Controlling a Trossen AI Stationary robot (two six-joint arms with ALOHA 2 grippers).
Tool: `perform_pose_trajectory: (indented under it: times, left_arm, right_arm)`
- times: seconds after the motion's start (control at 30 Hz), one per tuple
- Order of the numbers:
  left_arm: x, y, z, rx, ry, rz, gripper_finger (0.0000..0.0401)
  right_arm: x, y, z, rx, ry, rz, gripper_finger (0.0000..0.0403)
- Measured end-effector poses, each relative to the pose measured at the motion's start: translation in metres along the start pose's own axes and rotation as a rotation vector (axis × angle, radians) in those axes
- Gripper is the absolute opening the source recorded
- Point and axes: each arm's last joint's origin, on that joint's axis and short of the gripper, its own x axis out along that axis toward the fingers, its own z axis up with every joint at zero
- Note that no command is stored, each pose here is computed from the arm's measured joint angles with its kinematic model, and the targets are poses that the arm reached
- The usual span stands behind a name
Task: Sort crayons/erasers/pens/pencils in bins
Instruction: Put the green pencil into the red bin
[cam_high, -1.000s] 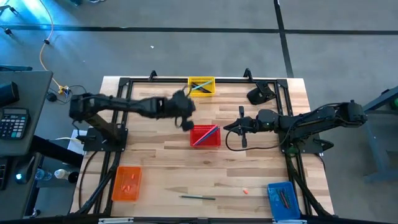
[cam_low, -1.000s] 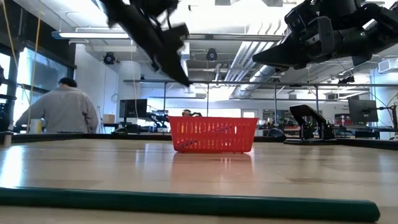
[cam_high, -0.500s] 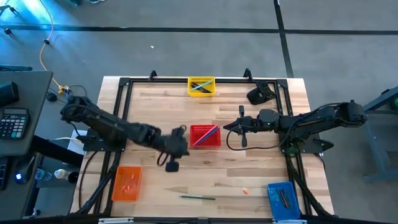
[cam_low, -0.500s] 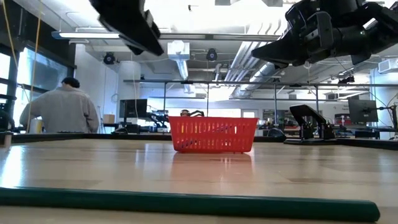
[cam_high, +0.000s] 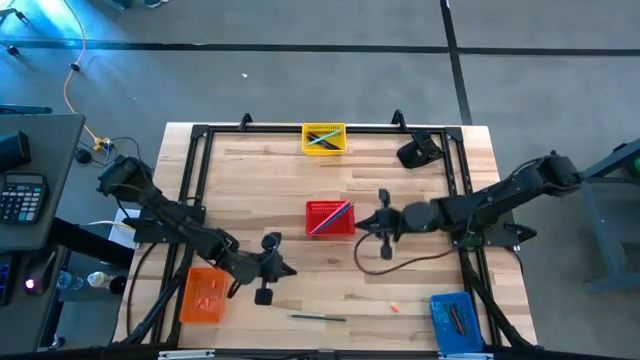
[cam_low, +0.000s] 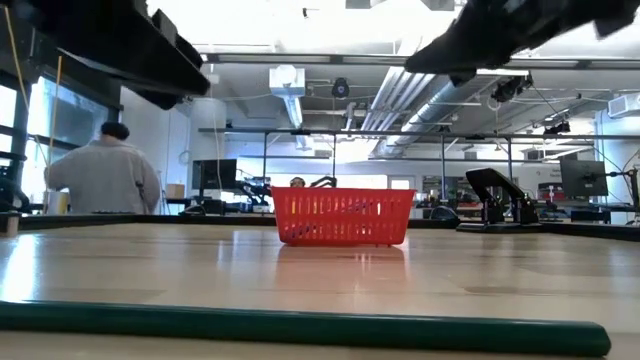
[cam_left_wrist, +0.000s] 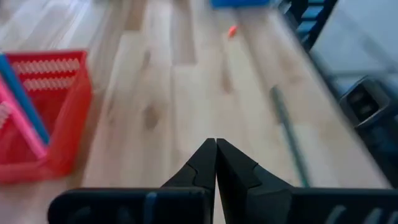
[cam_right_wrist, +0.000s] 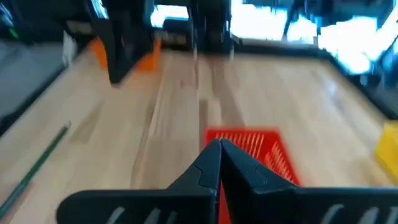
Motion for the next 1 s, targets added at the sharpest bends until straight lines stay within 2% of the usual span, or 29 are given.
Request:
perform_pose_trajectory:
  times: [0.3, 0.53, 0.67, 0.77, 1.0]
  left_arm:
    - [-0.006, 0.008, -0.032, -0.043, -0.156, -0.118, 0.0]
    - [-0.012, 0.016, -0.047, -0.057, -0.21, -0.118, 0.0]
    - [-0.012, 0.018, -0.051, -0.055, -0.201, -0.101, 0.0]
    - [-0.012, 0.019, -0.053, -0.052, -0.194, -0.096, 0.0]
    - [-0.012, 0.019, -0.054, -0.047, -0.178, -0.101, 0.0]
  right_arm:
    - [0.027, 0.073, 0.021, 0.072, 0.261, 0.019, 0.0]
    - [0.063, 0.122, 0.034, 0.1, 0.475, -0.011, 0.0]
    - [0.083, 0.149, 0.037, 0.111, 0.589, 0.039, 0.0002]
    - [0.096, 0.166, 0.043, 0.133, 0.636, 0.057, 0.0023]
    - [0.117, 0.202, 0.042, 0.152, 0.721, 0.068, 0.0113]
